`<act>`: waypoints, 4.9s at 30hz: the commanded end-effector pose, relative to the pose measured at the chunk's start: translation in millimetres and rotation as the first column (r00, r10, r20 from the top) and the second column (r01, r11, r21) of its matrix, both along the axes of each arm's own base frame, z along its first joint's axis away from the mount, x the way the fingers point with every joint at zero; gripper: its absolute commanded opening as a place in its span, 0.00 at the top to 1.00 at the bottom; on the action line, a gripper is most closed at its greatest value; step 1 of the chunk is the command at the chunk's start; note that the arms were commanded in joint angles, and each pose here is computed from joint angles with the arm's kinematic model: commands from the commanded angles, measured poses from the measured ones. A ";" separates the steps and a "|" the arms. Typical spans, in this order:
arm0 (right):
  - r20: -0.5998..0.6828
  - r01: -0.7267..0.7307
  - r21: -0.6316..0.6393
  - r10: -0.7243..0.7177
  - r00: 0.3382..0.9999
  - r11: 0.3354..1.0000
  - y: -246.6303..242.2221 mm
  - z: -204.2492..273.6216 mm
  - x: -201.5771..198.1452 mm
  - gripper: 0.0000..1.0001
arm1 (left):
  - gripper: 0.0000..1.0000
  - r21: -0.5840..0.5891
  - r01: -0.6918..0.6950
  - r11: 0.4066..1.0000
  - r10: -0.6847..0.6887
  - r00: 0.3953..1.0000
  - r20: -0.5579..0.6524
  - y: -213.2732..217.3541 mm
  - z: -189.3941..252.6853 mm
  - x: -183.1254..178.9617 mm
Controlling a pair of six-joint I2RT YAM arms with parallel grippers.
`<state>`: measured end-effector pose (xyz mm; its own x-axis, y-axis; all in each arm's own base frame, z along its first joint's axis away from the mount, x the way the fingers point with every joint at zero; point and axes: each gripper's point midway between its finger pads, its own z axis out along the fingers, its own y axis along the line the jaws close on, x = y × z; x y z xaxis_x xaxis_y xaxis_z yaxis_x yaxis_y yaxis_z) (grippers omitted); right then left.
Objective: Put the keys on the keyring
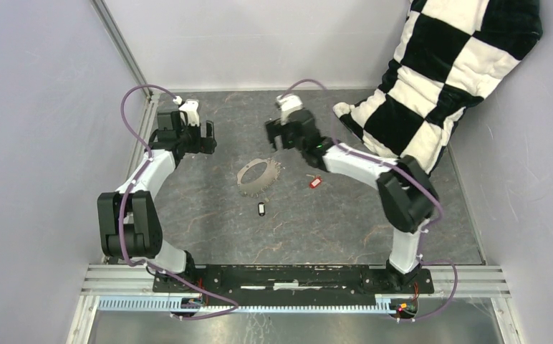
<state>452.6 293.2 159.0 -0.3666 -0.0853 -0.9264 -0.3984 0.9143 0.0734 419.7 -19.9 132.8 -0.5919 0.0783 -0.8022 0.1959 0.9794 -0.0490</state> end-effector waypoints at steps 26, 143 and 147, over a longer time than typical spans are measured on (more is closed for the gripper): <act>-0.181 -0.075 -0.226 0.034 0.983 0.971 91.6 -102.1 -18.7 0.42 | 0.00 0.020 -0.021 1.000 0.022 0.999 -0.028 11.1 -0.6 -0.9; 0.458 -0.894 0.155 0.771 0.442 0.421 134.4 183.2 -283.5 1.00 | 0.45 0.181 0.889 0.420 -0.885 0.357 0.300 -131.8 171.4 -246.0; 0.452 -0.898 0.155 0.778 0.436 0.413 138.7 181.8 -284.9 1.00 | 0.47 0.116 0.903 0.413 -0.879 0.363 0.309 -136.7 172.8 -246.1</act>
